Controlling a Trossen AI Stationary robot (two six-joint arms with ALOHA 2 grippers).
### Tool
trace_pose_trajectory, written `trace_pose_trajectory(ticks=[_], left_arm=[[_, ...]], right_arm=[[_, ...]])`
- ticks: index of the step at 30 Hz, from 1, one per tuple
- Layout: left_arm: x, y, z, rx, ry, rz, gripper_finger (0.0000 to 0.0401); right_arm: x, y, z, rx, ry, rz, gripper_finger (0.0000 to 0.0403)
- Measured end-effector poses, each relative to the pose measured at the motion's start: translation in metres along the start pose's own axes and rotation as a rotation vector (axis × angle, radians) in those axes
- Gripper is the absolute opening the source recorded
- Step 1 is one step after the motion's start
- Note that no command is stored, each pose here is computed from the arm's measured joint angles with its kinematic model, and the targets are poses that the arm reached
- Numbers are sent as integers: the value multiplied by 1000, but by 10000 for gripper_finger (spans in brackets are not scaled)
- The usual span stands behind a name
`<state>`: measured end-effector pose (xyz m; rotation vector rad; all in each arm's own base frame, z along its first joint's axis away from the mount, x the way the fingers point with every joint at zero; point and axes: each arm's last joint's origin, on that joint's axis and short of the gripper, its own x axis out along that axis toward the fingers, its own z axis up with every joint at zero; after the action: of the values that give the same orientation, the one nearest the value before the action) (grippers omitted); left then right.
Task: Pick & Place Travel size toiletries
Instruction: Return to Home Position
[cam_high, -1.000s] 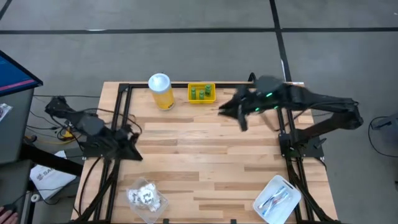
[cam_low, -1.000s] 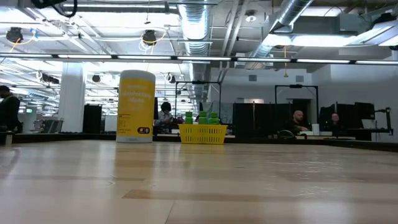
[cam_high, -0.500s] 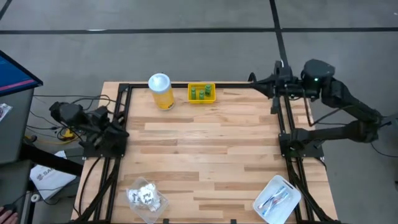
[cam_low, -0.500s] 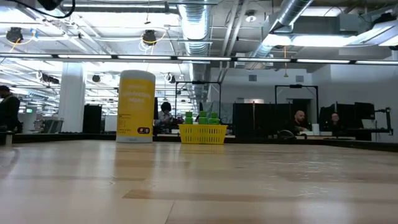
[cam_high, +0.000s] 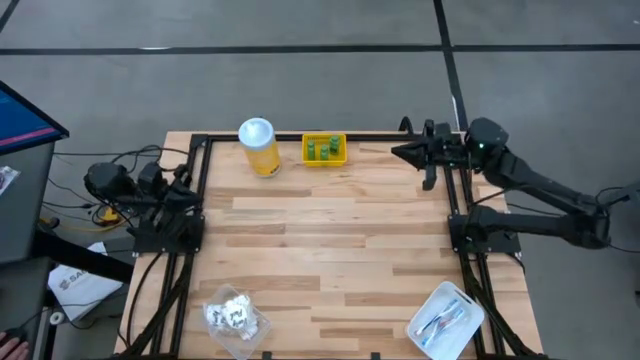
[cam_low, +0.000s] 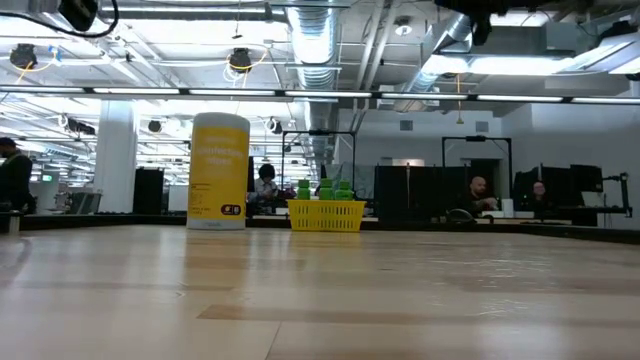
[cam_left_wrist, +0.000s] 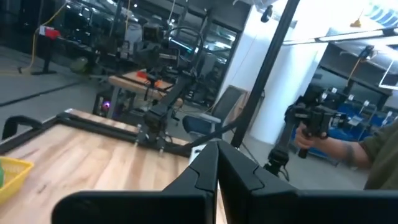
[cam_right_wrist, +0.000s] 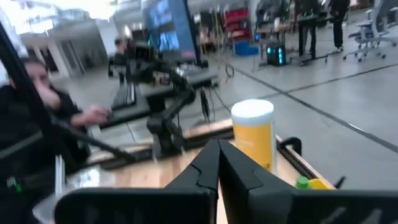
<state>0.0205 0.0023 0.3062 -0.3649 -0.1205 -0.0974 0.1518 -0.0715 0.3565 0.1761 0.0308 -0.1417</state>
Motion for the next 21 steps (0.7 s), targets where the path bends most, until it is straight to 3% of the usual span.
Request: trace_pose_trajectory(ticks=[6, 17, 21], left_arm=[[7, 2, -14, 40, 22, 42, 1], [41, 8, -88, -78, 46, 34, 1], [48, 11, -110, -155, 1, -29, 1]], right_arm=[[-8, -9, -27, 47, -125, -17, 0], [-26, -15, -74, 58, -189, -17, 0], [-27, -17, -93, 98, -204, -9, 0]])
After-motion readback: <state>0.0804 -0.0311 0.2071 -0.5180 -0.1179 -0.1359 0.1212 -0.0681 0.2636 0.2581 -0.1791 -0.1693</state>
